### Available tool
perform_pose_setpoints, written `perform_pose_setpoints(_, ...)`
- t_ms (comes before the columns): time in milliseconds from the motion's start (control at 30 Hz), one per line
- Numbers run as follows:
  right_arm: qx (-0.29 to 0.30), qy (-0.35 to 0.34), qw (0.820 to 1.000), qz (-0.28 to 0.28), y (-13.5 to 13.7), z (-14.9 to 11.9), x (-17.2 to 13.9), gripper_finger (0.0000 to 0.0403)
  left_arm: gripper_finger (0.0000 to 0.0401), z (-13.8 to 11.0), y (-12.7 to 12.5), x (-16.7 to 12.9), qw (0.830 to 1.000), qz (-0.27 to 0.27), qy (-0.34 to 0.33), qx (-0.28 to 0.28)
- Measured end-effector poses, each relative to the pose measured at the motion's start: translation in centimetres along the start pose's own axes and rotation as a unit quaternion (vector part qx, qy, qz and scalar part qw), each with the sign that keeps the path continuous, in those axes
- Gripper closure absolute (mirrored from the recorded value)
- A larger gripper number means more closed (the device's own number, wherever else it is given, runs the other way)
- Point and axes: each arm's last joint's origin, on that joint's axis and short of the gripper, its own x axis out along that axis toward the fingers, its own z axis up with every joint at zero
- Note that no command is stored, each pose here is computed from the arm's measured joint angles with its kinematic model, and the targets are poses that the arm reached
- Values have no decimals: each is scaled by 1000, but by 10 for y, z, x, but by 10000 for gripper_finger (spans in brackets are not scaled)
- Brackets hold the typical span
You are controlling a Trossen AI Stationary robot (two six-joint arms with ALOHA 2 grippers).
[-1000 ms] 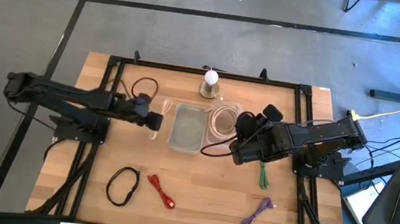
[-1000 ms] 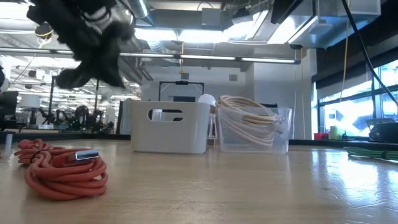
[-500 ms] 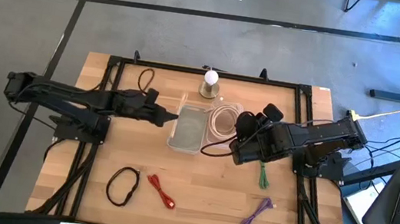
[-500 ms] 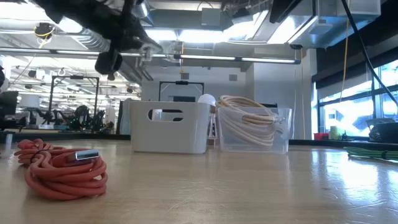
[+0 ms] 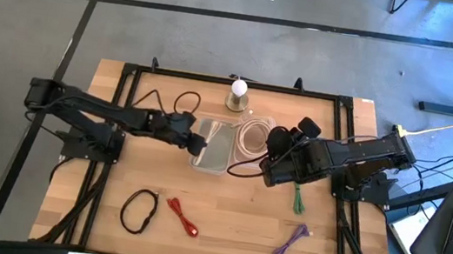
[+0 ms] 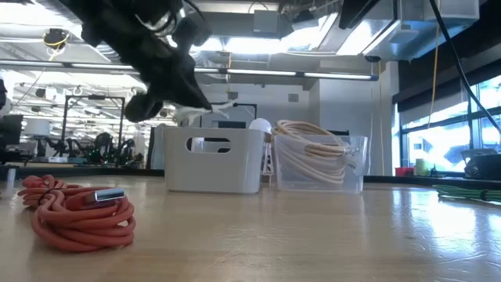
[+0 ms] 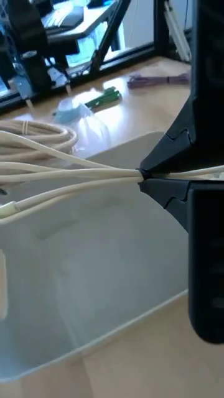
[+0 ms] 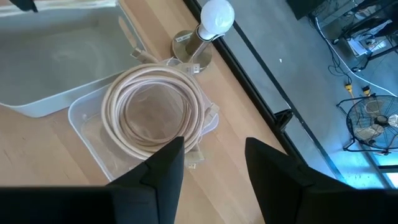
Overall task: Pick and place USB-C Cables
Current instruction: Put the white charger cable into the gray bin
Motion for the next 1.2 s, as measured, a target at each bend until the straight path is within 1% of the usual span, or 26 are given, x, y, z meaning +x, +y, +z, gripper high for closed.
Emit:
perform_pose_setpoints(200, -2, 0, 1000, 0, 0, 0, 0, 230, 398, 1, 9, 14, 1000, 27, 3, 3)
perform_pose_setpoints(467, -4, 1, 1000, 1, 0, 0, 0, 230, 398, 8, 16, 26, 1000, 28, 7, 8)
perform_pose_setpoints(533, -5, -1, 1000, -1, 0, 0, 0, 230, 398, 8, 14, 30, 999, 29, 16, 11)
perform_pose_setpoints(633, -5, -2, 1000, -2, 0, 0, 0, 230, 398, 10, 5, 36, 999, 33, 26, 29)
perform_pose_setpoints(733, -5, -3, 1000, -3, 0, 0, 0, 230, 398, 11, 2, 42, 995, 68, 51, 45)
perform_pose_setpoints(900, -4, -3, 1000, -3, 0, 0, 0, 230, 398, 10, 3, 52, 986, 125, 89, 60)
perform_pose_setpoints(1200, -3, -7, 1000, -7, 0, 0, 0, 230, 398, 6, 2, 71, 983, 140, 103, 66)
